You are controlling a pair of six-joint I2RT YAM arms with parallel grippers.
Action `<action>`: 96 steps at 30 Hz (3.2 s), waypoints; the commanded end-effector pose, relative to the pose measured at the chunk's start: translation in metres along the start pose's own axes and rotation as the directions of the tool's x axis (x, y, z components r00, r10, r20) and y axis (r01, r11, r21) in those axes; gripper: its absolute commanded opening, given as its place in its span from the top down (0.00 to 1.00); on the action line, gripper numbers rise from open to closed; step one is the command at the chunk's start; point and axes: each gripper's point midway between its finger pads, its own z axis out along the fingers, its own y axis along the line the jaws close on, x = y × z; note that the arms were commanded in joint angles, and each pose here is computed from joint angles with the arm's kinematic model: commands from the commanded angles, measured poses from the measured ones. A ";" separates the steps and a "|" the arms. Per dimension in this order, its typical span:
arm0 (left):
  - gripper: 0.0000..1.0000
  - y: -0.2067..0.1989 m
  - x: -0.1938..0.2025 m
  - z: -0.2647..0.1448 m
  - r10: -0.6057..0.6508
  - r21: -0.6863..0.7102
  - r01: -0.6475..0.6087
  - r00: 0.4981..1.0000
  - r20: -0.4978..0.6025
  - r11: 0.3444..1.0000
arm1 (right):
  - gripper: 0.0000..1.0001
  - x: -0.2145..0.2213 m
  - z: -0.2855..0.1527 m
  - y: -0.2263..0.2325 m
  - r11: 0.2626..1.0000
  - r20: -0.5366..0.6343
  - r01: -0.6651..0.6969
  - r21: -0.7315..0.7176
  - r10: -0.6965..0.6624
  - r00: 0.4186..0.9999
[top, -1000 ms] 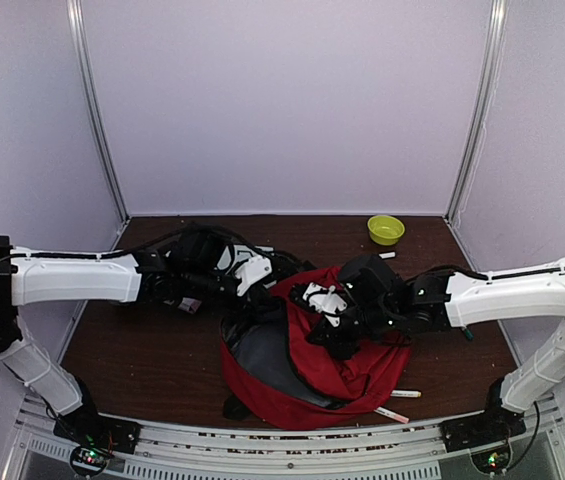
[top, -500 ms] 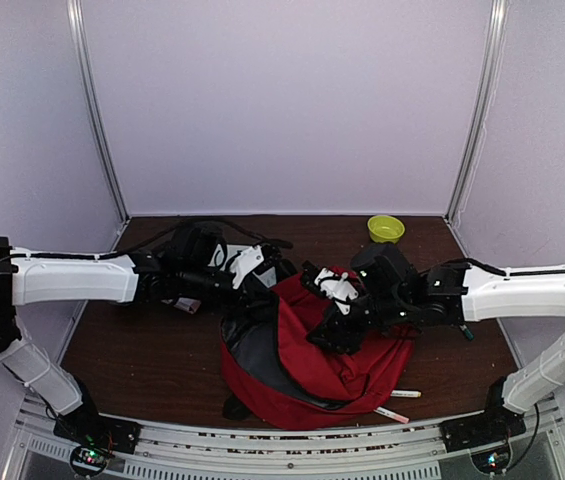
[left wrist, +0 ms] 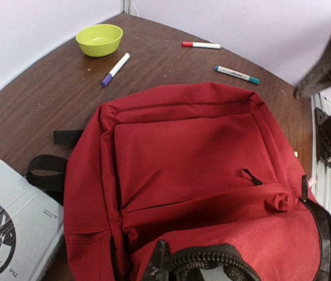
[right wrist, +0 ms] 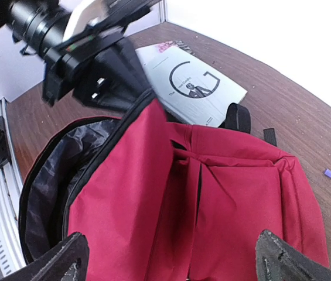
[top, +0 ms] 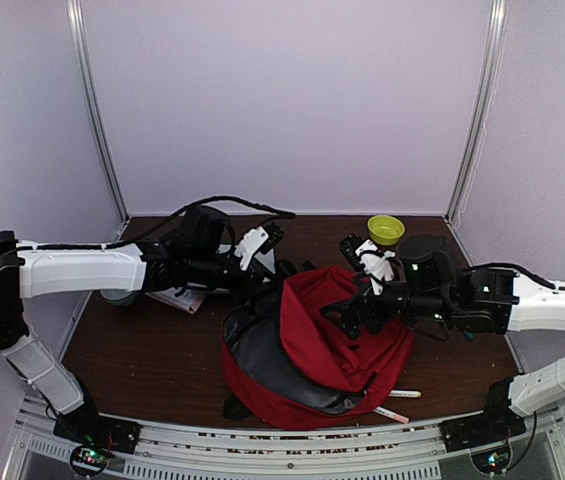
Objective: Pack the student bag
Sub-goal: Pass from the left arm to the right
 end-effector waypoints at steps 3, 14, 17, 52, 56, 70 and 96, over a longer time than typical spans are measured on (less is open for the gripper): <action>1.00 0.018 -0.018 0.008 -0.197 -0.073 0.195 0.980 -0.025 0.978 | 0.01 -0.002 0.003 0.010 0.998 0.033 0.004 0.066 -0.006 0.999; 1.00 0.022 -0.014 0.016 -0.340 -0.104 0.332 0.937 -0.077 0.938 | 0.01 0.006 0.018 0.057 0.995 0.033 0.010 0.100 -0.014 0.999; 1.00 0.023 -0.011 0.015 -0.350 -0.111 0.340 0.933 -0.082 0.934 | 0.03 0.015 0.023 0.058 0.979 0.029 0.049 0.198 -0.056 0.998; 1.00 0.022 0.006 0.007 -0.364 -0.139 0.348 0.924 -0.115 0.927 | 0.78 0.048 0.058 0.060 0.718 -0.178 0.396 0.572 -0.362 0.915; 1.00 0.024 0.007 0.003 -0.365 -0.159 0.346 0.924 -0.113 0.925 | 0.90 0.040 0.047 0.058 0.757 -0.150 0.355 0.548 -0.328 0.933; 0.52 0.043 0.040 -0.052 -0.421 -0.371 0.378 0.906 -0.041 0.848 | 1.00 0.041 0.029 0.019 0.882 -0.037 0.110 0.459 -0.104 0.994; 0.03 0.102 0.133 -0.085 -0.734 -0.489 0.860 0.426 0.529 0.147 | 1.00 0.070 0.026 -0.020 0.887 0.004 -0.026 0.460 0.027 1.000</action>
